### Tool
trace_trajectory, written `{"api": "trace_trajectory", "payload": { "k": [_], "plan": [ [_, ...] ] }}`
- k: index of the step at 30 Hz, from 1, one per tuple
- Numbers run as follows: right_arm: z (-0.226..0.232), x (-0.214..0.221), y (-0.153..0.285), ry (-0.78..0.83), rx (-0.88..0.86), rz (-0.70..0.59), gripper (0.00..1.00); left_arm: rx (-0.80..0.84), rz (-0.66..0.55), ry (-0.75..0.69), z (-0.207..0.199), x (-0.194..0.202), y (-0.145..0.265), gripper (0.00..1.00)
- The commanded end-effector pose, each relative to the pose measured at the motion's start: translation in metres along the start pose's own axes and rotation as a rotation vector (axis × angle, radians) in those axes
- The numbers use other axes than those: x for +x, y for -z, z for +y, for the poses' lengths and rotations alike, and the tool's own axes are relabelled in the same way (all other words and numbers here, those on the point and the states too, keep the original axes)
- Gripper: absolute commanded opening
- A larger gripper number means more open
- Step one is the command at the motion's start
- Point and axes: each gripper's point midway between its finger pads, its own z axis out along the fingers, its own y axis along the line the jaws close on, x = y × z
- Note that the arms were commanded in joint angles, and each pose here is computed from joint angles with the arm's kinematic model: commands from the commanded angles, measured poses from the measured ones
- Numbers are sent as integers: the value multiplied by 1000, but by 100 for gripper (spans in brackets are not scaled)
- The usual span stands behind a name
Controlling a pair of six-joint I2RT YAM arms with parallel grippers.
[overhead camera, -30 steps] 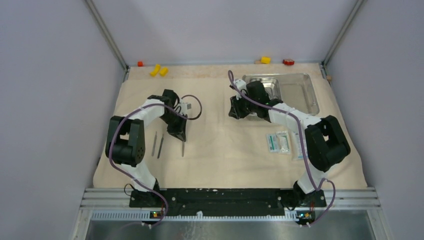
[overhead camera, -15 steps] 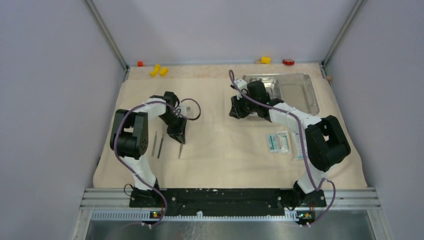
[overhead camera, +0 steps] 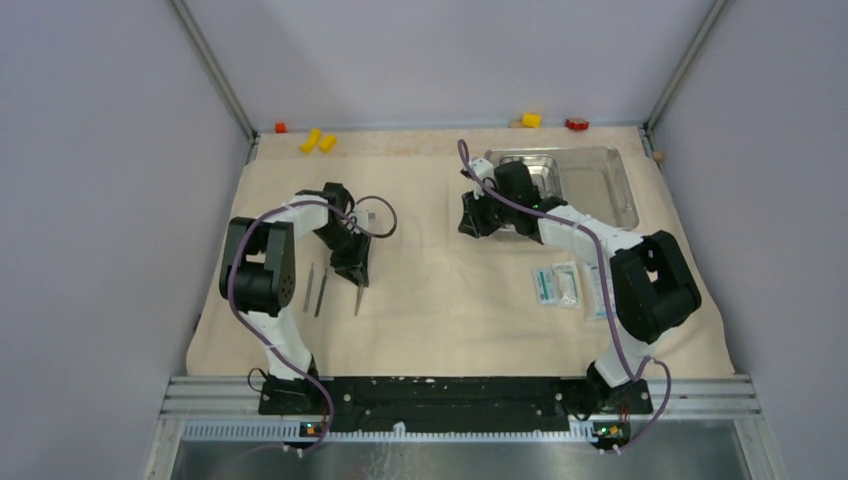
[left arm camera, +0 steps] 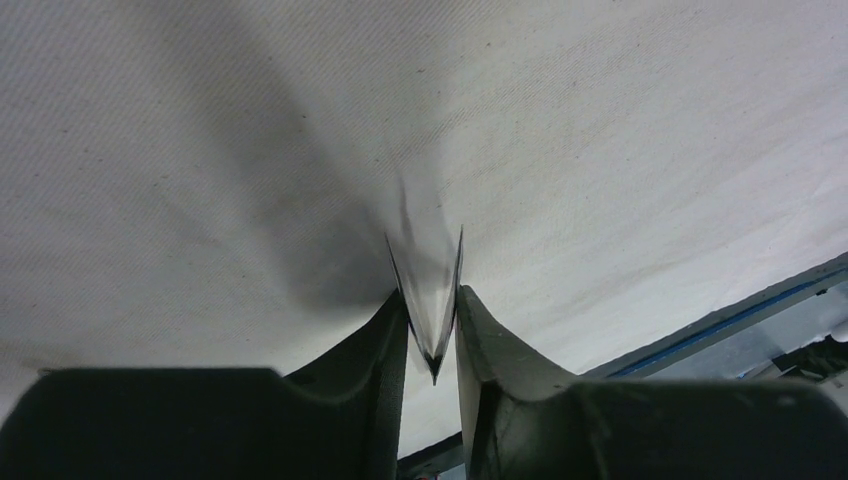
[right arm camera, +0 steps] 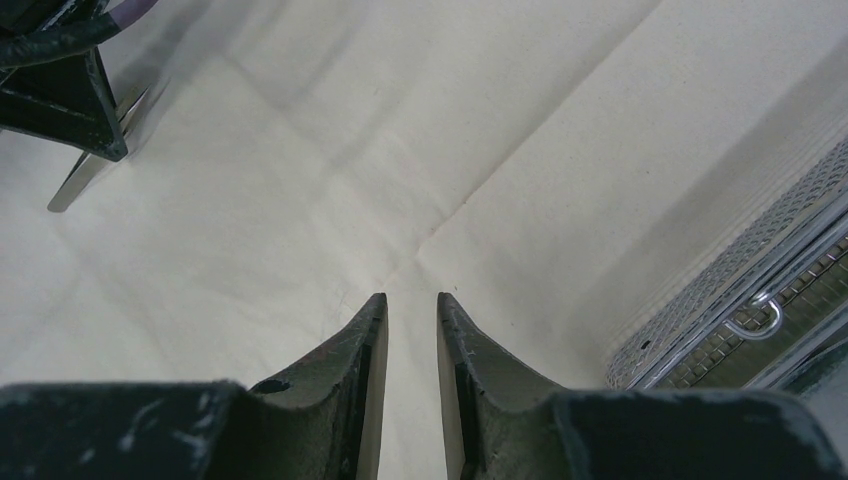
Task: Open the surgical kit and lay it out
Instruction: Place the medical item in the surgical kit, then pick up the medical item from the container.
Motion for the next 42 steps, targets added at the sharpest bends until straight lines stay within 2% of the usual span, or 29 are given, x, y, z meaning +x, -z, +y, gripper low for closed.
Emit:
{"api": "trace_trajectory", "payload": {
  "k": [1, 13, 18, 22, 23, 27, 29, 32, 37, 42],
  "plan": [
    [-1, -31, 6, 34, -7, -75, 23, -21, -27, 27, 11, -6, 0, 31],
    [0, -34, 9, 37, -2, -81, 23, -19, -46, 32, 10, -6, 4, 41],
    [-3, -52, 21, 45, 34, -115, 25, -14, -127, -8, 2, -17, 25, 57],
    [-23, -68, 38, 71, 133, -143, 29, -25, -234, -79, -7, -28, 52, 66],
    [-30, -71, 42, 67, 161, -146, 31, -26, -265, -95, -10, -32, 60, 69],
    [-75, -76, 61, 11, 280, -140, 43, -36, -369, -164, -21, -45, 92, 90],
    [-95, -75, 69, -20, 325, -132, 47, -53, -401, -195, -23, -53, 106, 95],
    [-123, -73, 78, -57, 386, -117, 50, -76, -440, -217, -25, -65, 124, 99],
    [-161, -66, 81, -76, 459, -60, 50, -80, -547, -236, -28, -83, 144, 99],
    [-195, -56, 66, -96, 476, 17, 43, -68, -645, -298, -37, -100, 159, 99]
  ]
}}
